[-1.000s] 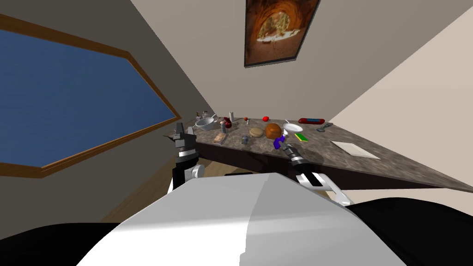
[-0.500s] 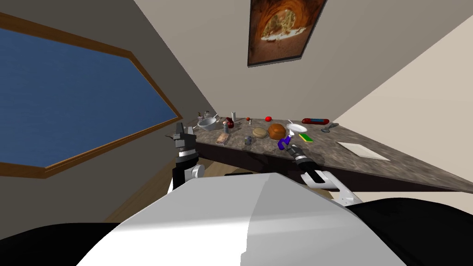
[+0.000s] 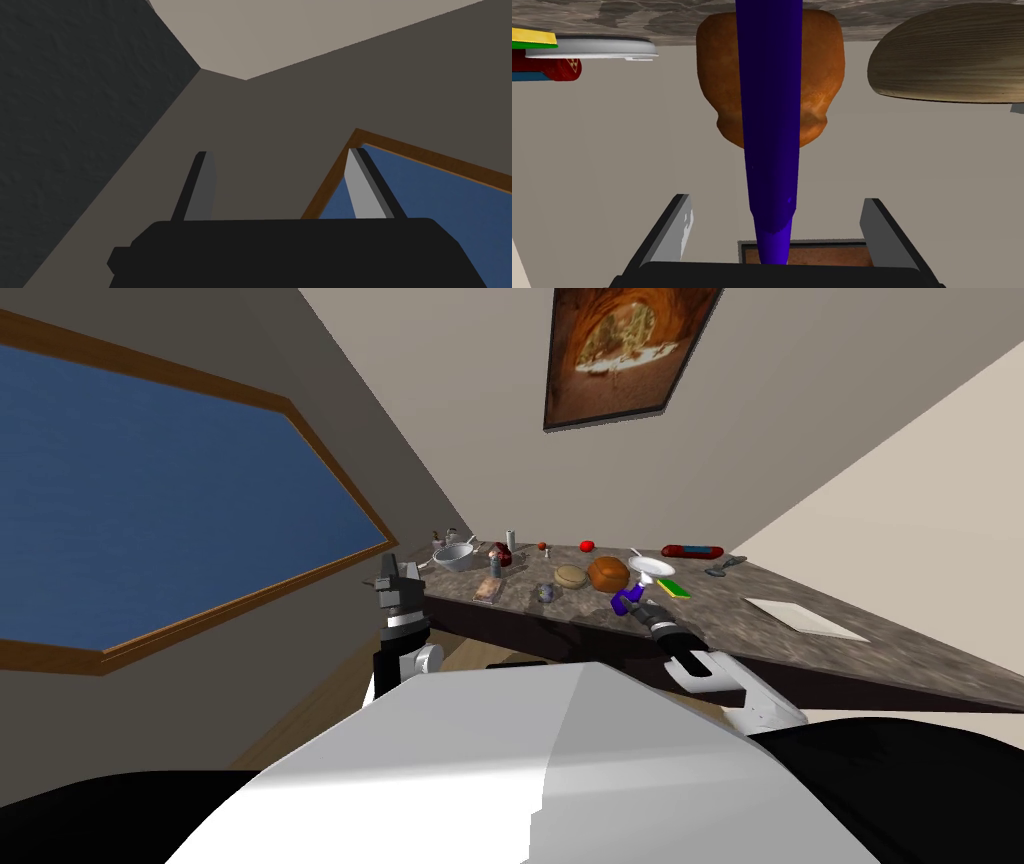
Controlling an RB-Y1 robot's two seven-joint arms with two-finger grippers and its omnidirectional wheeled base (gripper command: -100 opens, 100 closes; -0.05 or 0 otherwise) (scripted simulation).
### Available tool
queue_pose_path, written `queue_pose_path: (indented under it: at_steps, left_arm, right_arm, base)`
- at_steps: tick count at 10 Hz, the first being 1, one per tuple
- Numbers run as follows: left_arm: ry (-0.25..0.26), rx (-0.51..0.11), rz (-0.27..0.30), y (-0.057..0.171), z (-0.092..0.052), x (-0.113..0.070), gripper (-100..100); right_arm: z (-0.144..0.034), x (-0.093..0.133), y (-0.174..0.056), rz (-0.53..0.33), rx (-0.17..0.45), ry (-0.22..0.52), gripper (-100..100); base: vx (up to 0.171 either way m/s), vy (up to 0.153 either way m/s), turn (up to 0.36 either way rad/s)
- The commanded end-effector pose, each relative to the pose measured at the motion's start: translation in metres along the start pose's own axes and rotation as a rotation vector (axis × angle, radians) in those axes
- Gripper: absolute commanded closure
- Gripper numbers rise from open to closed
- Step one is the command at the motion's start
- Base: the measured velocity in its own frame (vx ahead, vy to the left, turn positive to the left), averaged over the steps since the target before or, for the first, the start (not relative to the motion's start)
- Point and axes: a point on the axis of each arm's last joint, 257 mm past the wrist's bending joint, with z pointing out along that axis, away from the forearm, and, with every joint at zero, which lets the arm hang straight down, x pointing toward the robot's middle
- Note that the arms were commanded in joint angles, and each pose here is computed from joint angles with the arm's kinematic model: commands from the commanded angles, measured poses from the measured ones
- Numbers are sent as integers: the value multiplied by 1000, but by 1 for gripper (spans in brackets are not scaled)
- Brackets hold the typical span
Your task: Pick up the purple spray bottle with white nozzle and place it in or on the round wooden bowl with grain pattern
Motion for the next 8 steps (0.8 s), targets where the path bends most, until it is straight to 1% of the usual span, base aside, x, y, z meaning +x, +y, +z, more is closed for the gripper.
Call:
queue_pose_path:
  at_steps: [1,2,3,4,6,7,8]
  left_arm:
    - [0,0,0,0,0,0,0]
    - [0,0,0,0,0,0,0]
    - [0,0,0,0,0,0,0]
    - [0,0,0,0,0,0,0]
    - [0,0,0,0,0,0,0]
    - [0,0,0,0,0,0,0]
    - [0,0,0,0,0,0,0]
  right_arm:
    - [2,-1,-20,-56,37,16,-100]
    - [1,-1,-12,-34,21,9,-100]
    - [1,-1,-14,-38,25,11,0]
    - [6,-2,-22,-32,57,11,-100]
    - [10,-3,-30,-27,90,10,-100]
    - [9,-3,-27,-29,77,9,-100]
    - [9,-3,-28,-28,80,10,100]
  base:
    - [19,81,7]
    - [11,33,-3]
    - [2,7,-1]
    - [-37,-14,254]
    - [-71,-51,207]
    - [-28,-24,38]
    - [0,0,0]
